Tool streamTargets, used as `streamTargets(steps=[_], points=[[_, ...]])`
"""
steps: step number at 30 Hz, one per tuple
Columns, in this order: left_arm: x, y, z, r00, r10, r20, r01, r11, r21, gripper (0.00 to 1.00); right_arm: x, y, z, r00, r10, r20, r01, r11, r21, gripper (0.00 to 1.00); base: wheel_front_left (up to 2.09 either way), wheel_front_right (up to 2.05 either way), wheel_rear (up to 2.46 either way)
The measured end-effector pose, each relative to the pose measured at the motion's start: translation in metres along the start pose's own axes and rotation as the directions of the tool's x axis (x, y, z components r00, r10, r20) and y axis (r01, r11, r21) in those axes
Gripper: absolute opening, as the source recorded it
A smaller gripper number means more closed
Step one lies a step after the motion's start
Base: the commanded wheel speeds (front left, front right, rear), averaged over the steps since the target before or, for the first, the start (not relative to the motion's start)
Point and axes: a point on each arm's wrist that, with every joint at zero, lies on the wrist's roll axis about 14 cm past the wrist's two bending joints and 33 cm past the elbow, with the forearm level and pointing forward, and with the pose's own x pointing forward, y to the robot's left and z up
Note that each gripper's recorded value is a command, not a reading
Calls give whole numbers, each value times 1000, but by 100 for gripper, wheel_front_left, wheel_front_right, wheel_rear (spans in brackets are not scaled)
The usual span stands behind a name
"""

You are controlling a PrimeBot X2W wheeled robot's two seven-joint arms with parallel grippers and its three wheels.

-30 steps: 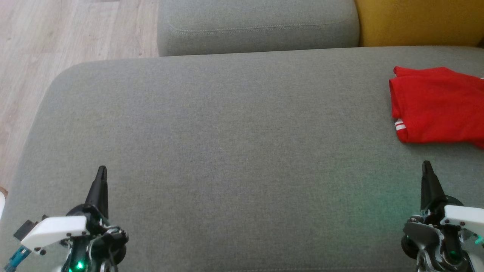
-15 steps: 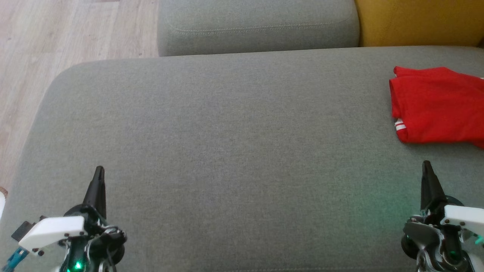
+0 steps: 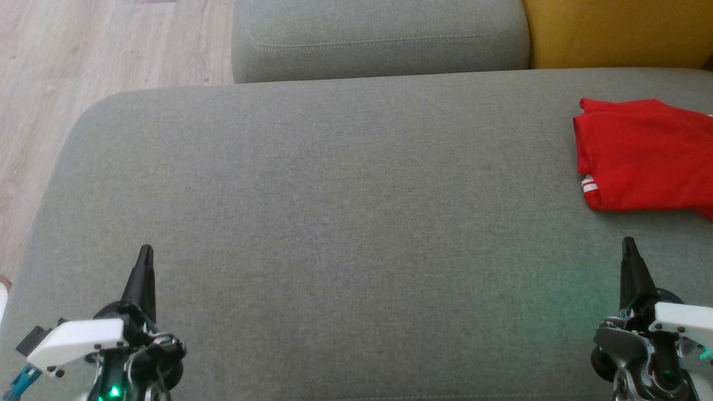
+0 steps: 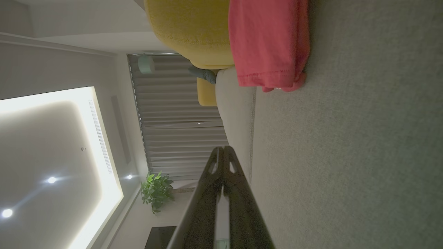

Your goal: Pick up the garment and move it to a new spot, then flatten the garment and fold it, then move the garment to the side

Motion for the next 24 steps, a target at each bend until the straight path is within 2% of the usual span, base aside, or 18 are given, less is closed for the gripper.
streamTargets(steps=[24], points=[[0,0,0,1000,0,2,0,1000,-2,0,0,0,0,1000,0,0,0,1000,0,0,0,0,0]])
